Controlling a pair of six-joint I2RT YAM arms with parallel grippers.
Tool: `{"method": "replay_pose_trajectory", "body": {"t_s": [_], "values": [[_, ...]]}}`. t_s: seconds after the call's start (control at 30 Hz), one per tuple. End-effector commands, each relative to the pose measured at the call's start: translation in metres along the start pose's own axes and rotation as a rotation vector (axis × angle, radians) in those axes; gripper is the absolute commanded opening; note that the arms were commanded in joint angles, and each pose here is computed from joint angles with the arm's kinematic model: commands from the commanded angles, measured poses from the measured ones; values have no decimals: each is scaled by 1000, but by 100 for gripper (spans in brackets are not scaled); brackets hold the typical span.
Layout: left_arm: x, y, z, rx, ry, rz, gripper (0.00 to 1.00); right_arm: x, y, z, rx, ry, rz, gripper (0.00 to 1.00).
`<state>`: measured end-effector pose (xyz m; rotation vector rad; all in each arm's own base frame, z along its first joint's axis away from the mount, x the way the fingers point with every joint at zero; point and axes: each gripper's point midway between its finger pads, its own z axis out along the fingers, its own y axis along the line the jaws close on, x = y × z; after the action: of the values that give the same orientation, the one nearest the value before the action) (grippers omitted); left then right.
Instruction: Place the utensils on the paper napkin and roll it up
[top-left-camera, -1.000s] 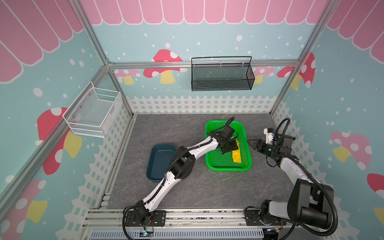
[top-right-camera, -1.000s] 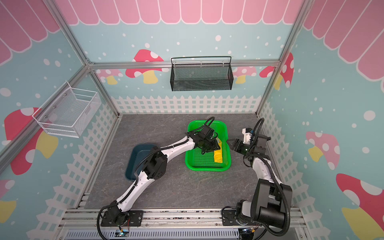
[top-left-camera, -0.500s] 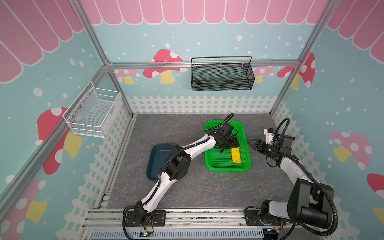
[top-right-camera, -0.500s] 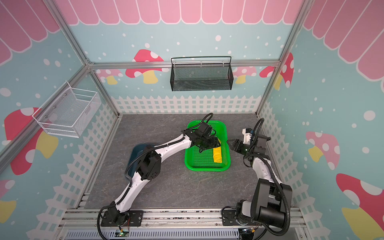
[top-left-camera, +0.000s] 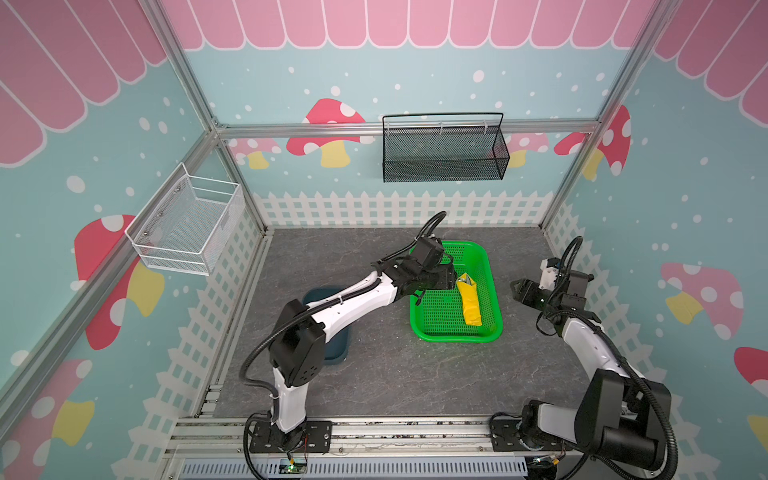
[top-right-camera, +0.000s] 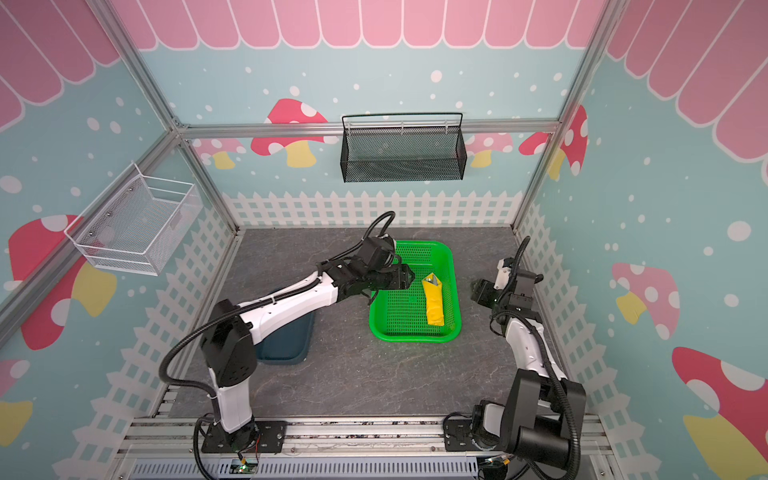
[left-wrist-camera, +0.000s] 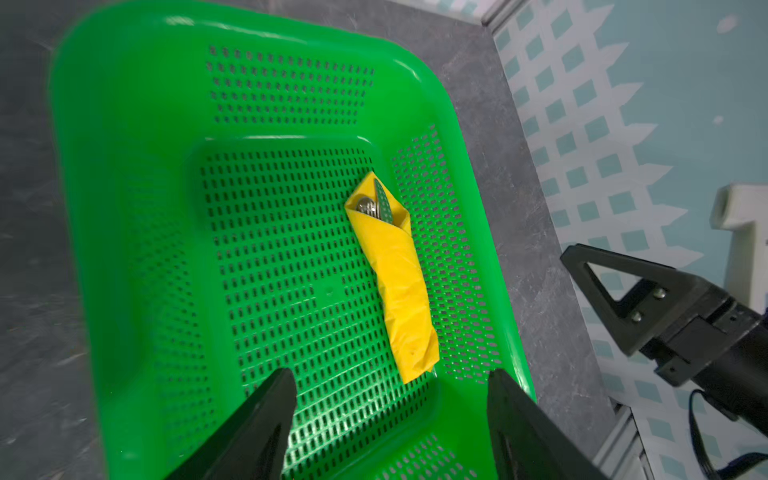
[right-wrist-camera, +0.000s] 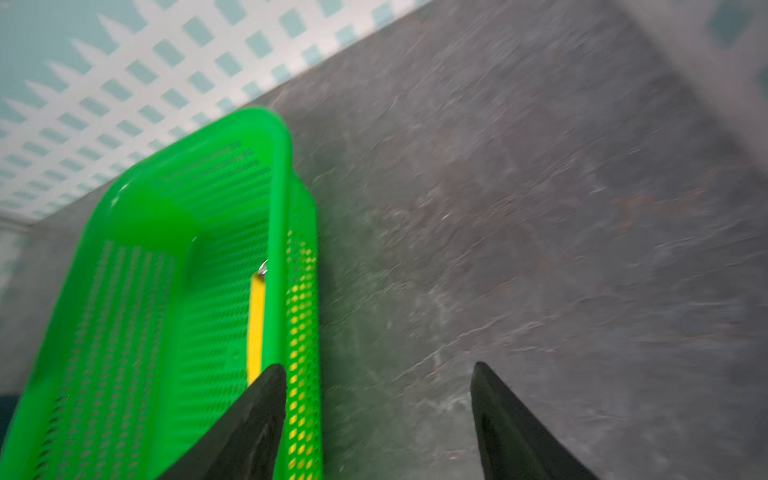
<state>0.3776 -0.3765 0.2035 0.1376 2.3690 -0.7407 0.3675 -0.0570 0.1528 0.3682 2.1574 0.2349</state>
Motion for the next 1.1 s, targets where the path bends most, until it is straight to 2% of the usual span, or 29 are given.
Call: {"method": "replay_pose_trajectory", "body": {"t_s": [0.0,0.03,0.17,0.27,0.4,0.57,0.77,0.97,1.07], "values": [[-33,40,-37,-94,-205,23,79,-16,-49,-11,285,-134,-74,72],[-36,51,-48,-112,-243,26,81,-18,-52,-13,304,-172,-92,72],[-37,115,-95,-240,-385,30,100,-27,-33,-16,260,-328,-269,72],[-34,170,-123,-328,-438,-13,100,-23,-17,-14,207,-419,-333,72],[-25,247,-161,-500,-495,-92,100,-6,7,-9,132,-471,-400,73],[-6,308,-200,-639,-549,-178,100,12,27,-2,69,-506,-456,73],[3,340,-214,-738,-609,-124,100,17,46,1,35,-561,-521,73],[7,359,-198,-796,-523,-54,100,29,44,7,39,-576,-535,74],[3,362,-197,-812,-544,-3,100,29,43,8,46,-571,-529,75]]}}
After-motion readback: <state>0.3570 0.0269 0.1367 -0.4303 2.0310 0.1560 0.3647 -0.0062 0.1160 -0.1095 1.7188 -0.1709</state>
